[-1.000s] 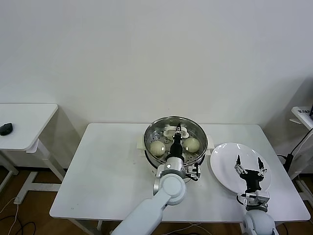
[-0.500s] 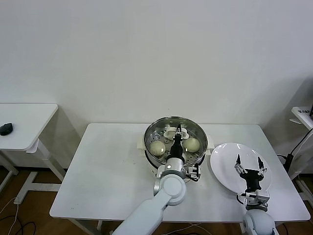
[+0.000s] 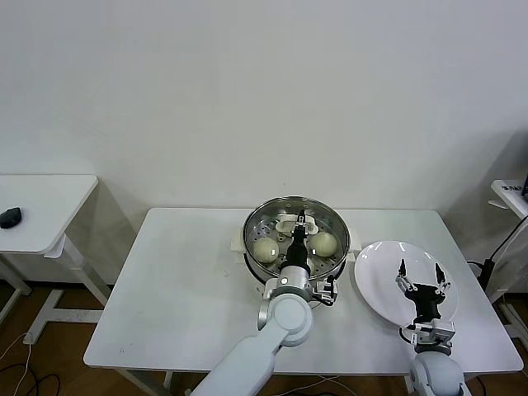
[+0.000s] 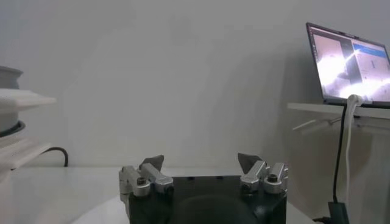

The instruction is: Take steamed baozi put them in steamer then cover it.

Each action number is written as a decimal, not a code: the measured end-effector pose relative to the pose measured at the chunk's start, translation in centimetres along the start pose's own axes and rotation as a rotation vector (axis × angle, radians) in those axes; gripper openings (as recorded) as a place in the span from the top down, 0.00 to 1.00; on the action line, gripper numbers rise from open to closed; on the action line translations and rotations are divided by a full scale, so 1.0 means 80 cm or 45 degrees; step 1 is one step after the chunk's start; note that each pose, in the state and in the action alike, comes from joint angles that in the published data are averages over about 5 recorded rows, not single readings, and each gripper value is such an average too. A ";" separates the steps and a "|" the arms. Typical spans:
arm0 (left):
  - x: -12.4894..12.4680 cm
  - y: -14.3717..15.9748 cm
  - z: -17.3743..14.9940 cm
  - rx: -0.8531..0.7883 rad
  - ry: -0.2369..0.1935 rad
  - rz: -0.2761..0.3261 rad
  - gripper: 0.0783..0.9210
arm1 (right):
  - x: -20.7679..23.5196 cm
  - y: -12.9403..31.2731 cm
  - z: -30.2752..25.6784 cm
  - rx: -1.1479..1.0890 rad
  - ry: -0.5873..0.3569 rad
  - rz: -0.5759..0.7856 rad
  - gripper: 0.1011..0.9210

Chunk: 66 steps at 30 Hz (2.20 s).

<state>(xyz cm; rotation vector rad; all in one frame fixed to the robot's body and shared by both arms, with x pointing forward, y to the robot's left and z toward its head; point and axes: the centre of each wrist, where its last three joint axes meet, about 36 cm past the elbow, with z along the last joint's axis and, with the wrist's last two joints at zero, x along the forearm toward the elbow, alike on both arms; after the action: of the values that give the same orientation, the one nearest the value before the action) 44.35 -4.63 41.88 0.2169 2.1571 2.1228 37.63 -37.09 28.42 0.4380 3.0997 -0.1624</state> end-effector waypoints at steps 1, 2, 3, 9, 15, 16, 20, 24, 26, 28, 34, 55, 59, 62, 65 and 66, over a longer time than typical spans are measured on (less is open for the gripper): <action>0.000 0.000 0.000 0.001 0.000 0.002 0.78 | 0.000 0.000 0.000 0.000 0.000 0.000 0.12; 0.001 0.000 0.000 0.003 0.001 0.003 0.74 | 0.000 0.000 0.000 0.000 0.000 0.000 0.12; 0.002 0.001 0.000 0.005 0.001 0.003 0.71 | 0.000 0.000 0.000 0.000 0.000 -0.001 0.12; 0.008 0.005 0.003 0.016 -0.002 -0.010 0.51 | 0.001 0.001 0.000 -0.001 -0.001 -0.005 0.12; 0.023 0.011 0.004 0.040 -0.018 -0.013 0.38 | 0.000 0.004 -0.002 -0.001 -0.006 -0.011 0.12; 0.026 0.012 0.005 0.046 -0.021 -0.012 0.36 | -0.001 0.004 -0.003 -0.001 -0.007 -0.012 0.12; 0.039 0.019 0.008 0.078 -0.034 -0.010 0.25 | -0.003 0.004 -0.008 0.002 -0.014 -0.014 0.12; 0.055 0.027 0.018 0.118 -0.040 -0.005 0.14 | -0.006 0.002 -0.011 0.006 -0.019 -0.014 0.12; 0.063 0.033 0.025 0.143 -0.042 -0.006 0.12 | -0.008 0.002 -0.012 0.008 -0.020 -0.013 0.12; 0.072 0.039 0.034 0.171 -0.044 -0.010 0.12 | -0.009 0.001 -0.011 0.008 -0.020 -0.013 0.12; 0.097 0.061 0.075 0.288 -0.054 -0.038 0.12 | -0.010 0.000 -0.010 0.000 -0.024 -0.024 0.12; 0.075 0.005 0.297 1.397 -0.144 -0.156 0.12 | 0.021 0.007 0.001 -0.095 -0.001 -0.176 0.12; 0.083 -0.012 0.313 1.535 -0.150 -0.174 0.12 | 0.026 0.005 0.004 -0.111 0.002 -0.198 0.12; 0.091 -0.025 0.319 1.602 -0.156 -0.181 0.12 | 0.029 0.004 0.003 -0.117 0.005 -0.209 0.12; 0.099 -0.036 0.321 1.645 -0.159 -0.186 0.12 | 0.033 0.002 0.004 -0.121 0.009 -0.217 0.12; 0.102 -0.040 0.322 1.654 -0.158 -0.188 0.12 | 0.034 0.002 0.004 -0.123 0.011 -0.219 0.12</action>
<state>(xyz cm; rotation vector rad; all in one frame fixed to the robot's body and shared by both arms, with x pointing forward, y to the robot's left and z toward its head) 40.75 22.12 38.43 0.2399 2.9347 0.3474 35.07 -36.22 28.04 0.1707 3.1338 -0.0114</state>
